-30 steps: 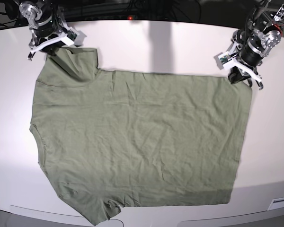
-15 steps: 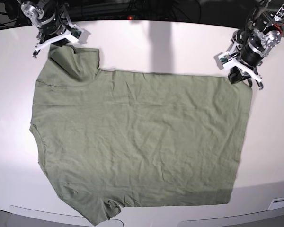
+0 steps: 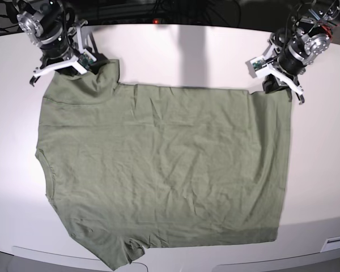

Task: Fold the T-shirt properly
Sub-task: 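Lift the grasped shirt edge with both grippers and carry it over the body, then lower the folded edge onto the shirt's middle with both grippers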

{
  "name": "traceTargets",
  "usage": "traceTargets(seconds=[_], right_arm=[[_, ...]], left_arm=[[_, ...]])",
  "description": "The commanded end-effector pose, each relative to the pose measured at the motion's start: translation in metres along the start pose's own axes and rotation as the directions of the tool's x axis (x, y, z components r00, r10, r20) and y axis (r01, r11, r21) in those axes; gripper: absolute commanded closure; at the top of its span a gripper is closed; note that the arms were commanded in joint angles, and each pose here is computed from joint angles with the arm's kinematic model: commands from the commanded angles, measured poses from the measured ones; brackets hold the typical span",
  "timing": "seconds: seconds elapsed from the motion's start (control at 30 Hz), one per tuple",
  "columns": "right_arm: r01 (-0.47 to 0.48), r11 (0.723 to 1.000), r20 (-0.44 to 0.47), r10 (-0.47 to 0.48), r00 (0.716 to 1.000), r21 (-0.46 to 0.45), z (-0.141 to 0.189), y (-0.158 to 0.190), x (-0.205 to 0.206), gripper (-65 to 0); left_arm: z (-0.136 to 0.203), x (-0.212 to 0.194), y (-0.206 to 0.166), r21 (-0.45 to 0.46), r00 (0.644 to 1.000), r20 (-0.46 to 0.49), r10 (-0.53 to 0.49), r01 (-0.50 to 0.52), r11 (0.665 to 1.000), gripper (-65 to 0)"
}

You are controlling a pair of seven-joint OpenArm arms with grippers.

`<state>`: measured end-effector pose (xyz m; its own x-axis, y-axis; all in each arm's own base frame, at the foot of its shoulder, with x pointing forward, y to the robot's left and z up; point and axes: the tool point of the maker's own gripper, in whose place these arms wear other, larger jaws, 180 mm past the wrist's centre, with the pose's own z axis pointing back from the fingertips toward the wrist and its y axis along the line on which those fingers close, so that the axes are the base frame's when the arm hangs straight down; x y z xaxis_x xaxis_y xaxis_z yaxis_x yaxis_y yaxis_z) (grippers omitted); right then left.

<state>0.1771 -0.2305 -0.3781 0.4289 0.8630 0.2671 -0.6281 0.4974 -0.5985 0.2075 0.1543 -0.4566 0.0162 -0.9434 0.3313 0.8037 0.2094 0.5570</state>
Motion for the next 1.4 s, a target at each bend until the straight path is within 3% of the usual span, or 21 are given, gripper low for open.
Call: traceTargets(seconds=[0.0, 0.13, 0.27, 0.5, 0.7, 1.03, 1.37], right_arm=[[0.003, 0.999, 0.036, -0.002, 0.999, -0.050, 0.000, -0.017, 0.011, 0.0], [0.106, 0.992, 0.096, -0.099, 0.990, -0.069, -0.007, -0.029, 0.036, 0.0], [0.219, 0.973, 0.172, -0.203, 0.964, -0.080, -0.013, -0.041, 0.066, 0.0], [0.279, 0.950, 0.258, -0.237, 0.937, -0.138, -0.018, -0.074, 0.096, 0.0], [0.308, 0.933, 0.263, -0.254, 0.931, -0.188, -0.036, -0.102, 0.101, 0.0], [0.371, 0.894, 0.228, -0.317, 0.921, -0.253, -0.081, -0.150, 0.099, 0.0], [0.385, 0.871, 0.226, -0.327, 0.918, -0.306, -0.098, -0.197, 0.102, 0.0]], left_arm=[[0.001, 0.000, 0.005, 0.002, 1.000, 0.001, -0.030, 0.030, 1.000, 0.0], [-0.002, 0.001, 0.019, 0.030, 0.999, 0.001, -0.039, 0.038, 0.999, 0.0], [-0.005, 0.004, 0.037, 0.064, 0.999, 0.008, -0.048, 0.047, 0.997, 0.0], [-0.009, -0.001, 0.078, 0.155, 0.998, -0.048, -0.050, 0.057, 0.986, 0.0], [-0.008, 0.005, 0.116, 0.264, 0.999, -0.040, -0.037, 0.046, 0.964, 0.0], [-0.008, 0.009, 0.146, 0.312, 1.000, -0.018, 0.000, 0.005, 0.950, 0.0], [-0.019, -0.015, 0.177, 0.341, 0.997, -0.059, 0.053, -0.030, 0.940, 0.0]])
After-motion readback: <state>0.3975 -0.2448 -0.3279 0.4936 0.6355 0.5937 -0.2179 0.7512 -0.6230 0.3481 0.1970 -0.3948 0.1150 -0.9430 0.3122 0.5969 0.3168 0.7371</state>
